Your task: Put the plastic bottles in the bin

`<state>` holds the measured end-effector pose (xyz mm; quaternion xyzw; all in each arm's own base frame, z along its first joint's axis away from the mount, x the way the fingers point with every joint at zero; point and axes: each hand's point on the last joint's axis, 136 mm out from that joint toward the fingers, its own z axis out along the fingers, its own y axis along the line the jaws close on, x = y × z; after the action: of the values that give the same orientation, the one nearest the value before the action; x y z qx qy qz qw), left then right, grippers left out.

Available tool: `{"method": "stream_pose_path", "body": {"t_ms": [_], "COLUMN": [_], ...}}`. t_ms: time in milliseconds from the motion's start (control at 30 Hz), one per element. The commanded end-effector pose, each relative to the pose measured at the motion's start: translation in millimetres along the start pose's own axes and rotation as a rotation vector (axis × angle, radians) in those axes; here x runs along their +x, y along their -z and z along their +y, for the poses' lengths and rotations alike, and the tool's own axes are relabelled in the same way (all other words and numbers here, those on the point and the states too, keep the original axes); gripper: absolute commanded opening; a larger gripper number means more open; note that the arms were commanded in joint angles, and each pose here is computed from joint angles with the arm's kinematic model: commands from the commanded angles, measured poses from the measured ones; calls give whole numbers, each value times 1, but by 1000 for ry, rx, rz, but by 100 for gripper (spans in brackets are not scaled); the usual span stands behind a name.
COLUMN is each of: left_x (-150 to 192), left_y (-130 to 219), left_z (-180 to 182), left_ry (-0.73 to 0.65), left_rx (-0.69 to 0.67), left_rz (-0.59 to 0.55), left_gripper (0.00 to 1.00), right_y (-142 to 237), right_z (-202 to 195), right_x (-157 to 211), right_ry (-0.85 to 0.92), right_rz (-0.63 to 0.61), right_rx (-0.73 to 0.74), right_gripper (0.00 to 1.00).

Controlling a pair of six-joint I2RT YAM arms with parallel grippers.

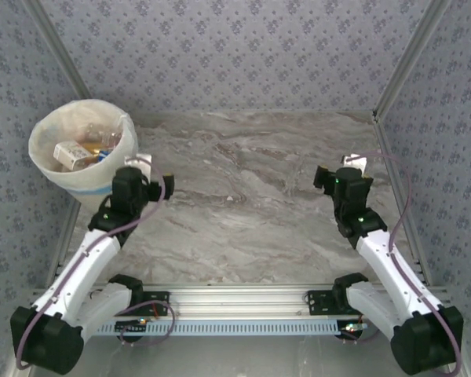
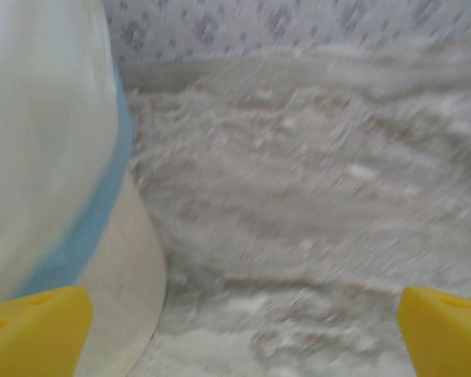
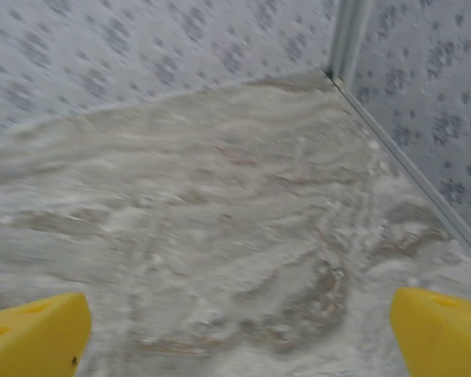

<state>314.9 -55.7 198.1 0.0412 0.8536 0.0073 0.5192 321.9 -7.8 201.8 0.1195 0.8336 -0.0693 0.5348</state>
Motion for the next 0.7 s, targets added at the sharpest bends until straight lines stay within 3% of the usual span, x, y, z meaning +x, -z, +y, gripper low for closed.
{"method": "stream_pose_path", "body": {"t_ms": [0,133,233,333,467,533,633,667], "left_x": [-13,37,54,55,47,51,63,68], "left_y": [-11,-51,-74,-90,-107,-116,-118,-118], "left_z": [26,45,53,61,66,68,69,75], "left_ry": [-20,37,44,72,89,123,129,147], "left_rx": [-118,-129,-125,-115,-83,-51,-59,-95], "left_rz": [-185,-57,-6,-27,-70,-71,-127,-90], "left_gripper": [99,99,99,100,100,100,100,100], "right_y": [-30,-60,-80,-96,-106,-114,-111,-113], "right_z": [-12,-12,-11,-4,8,16,12,8], "right_x": [37,60,70,73,58,72,75,79], "right_ry": [60,88,100,119,125,146,134,122], "right_rz": [51,59,86,104,4,33,-8,-16], "right_rx": [-25,-74,-99,-140,-202,-242,-229,-203], "right_gripper": [100,100,100,100,100,100,100,100]}}
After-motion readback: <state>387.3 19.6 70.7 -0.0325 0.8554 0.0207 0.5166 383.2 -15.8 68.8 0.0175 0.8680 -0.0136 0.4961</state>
